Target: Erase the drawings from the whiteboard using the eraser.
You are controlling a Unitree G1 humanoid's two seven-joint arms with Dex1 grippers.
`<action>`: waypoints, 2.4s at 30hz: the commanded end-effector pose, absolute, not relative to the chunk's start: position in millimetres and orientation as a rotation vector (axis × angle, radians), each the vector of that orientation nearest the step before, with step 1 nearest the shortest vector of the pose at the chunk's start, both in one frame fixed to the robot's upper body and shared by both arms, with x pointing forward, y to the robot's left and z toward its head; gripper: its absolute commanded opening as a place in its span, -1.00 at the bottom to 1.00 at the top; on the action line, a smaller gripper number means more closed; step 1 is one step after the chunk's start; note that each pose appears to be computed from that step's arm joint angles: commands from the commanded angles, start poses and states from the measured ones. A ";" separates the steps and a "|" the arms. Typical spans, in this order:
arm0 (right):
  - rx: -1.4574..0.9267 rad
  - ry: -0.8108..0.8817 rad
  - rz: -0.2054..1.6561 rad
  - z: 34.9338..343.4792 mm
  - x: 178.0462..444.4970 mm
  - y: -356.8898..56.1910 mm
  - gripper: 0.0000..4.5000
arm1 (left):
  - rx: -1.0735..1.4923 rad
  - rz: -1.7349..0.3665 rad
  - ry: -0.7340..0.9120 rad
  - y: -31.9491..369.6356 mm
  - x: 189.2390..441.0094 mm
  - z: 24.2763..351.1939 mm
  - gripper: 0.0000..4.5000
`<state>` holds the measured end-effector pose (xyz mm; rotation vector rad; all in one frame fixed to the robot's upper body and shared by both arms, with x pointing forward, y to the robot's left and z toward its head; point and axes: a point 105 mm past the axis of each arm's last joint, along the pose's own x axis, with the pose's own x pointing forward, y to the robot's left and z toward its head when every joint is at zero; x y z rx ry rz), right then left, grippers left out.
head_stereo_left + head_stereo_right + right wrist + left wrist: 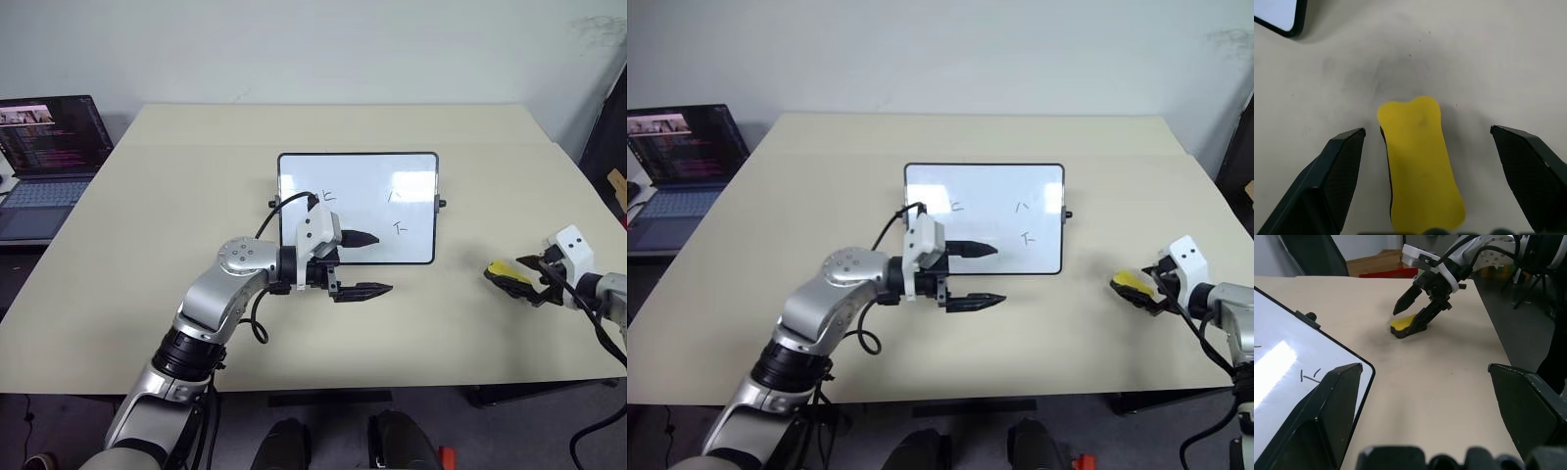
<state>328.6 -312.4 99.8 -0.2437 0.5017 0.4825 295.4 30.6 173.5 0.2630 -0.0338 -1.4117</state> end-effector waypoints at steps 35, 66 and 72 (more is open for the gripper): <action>-0.489 0.149 0.774 142.1 279.6 -132.6 -0.57 | 0.226 -0.802 0.073 133.3 327.9 183.7 1.00; -1.012 -0.189 0.915 168.7 385.2 33.2 -0.57 | 0.419 -0.626 0.287 187.7 345.0 147.3 1.00; -1.052 -0.029 1.038 127.1 372.8 18.9 -0.57 | 0.370 -0.658 0.276 183.0 342.9 150.1 1.00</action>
